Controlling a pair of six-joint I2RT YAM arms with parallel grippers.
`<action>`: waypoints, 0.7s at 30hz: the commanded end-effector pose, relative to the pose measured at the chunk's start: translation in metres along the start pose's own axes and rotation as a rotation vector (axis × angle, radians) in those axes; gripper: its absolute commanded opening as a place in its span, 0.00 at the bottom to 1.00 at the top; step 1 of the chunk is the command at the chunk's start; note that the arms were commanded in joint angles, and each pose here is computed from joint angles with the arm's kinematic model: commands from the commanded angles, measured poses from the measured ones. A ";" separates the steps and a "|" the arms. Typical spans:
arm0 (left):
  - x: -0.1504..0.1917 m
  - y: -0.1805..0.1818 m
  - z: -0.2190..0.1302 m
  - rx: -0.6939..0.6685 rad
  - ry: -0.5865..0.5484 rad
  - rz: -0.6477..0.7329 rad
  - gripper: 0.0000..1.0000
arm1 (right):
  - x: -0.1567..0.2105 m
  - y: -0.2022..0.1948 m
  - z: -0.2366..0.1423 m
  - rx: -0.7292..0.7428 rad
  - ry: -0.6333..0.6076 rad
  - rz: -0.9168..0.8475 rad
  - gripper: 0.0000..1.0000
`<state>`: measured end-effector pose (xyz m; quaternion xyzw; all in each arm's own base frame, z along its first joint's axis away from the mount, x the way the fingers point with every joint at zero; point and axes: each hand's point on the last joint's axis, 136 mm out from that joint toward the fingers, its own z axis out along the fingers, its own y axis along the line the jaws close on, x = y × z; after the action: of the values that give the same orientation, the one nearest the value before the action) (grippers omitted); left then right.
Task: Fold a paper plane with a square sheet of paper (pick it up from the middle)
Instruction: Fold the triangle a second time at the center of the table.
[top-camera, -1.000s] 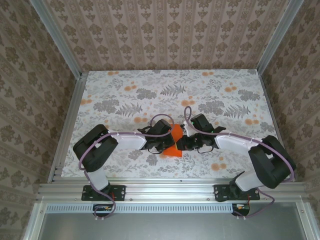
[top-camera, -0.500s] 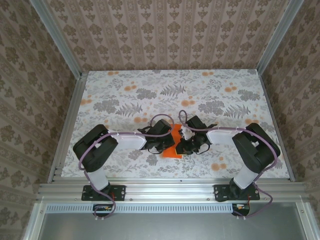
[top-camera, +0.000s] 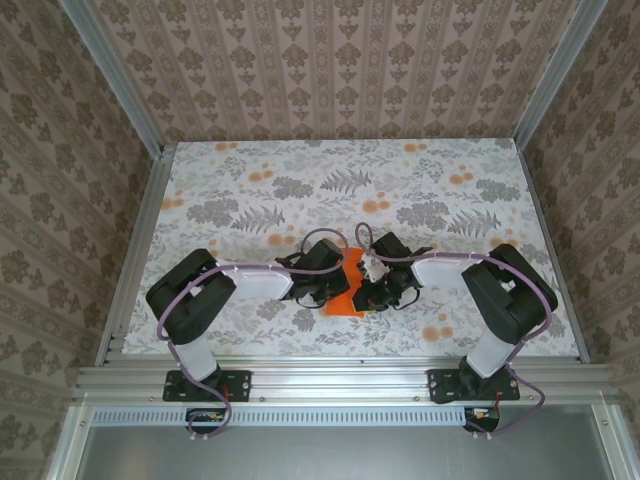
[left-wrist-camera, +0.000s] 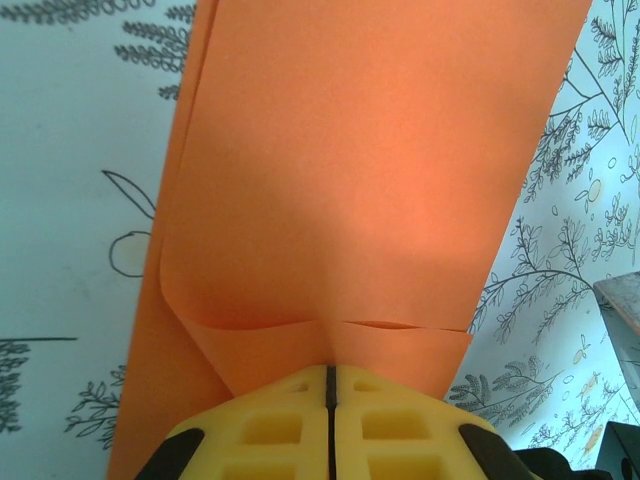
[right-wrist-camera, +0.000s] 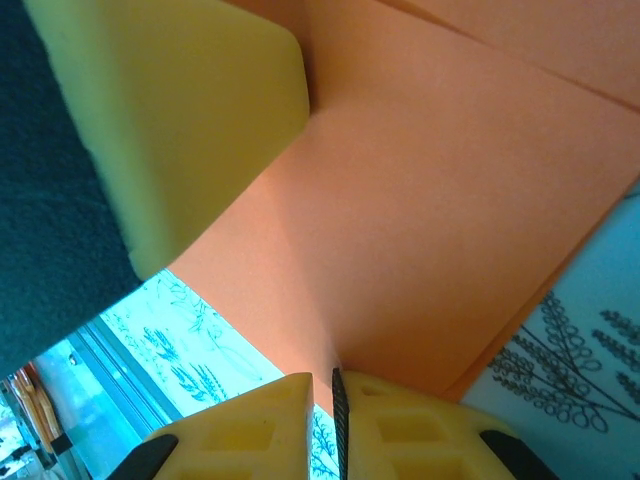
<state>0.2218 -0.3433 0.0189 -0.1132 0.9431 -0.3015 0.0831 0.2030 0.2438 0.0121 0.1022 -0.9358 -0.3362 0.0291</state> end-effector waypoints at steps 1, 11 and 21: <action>0.012 0.046 0.003 -0.162 0.024 -0.013 0.08 | 0.027 -0.016 -0.003 0.067 0.083 0.052 0.17; 0.013 0.047 0.005 -0.160 0.028 -0.010 0.07 | 0.033 -0.030 0.001 0.104 0.071 0.108 0.15; 0.013 0.048 0.006 -0.160 0.030 -0.015 0.06 | 0.044 -0.045 0.001 0.159 0.095 0.122 0.11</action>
<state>0.2218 -0.3434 0.0189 -0.1132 0.9431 -0.3015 0.0830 0.1928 0.2340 0.0082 0.0871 -0.9399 -0.3276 0.0410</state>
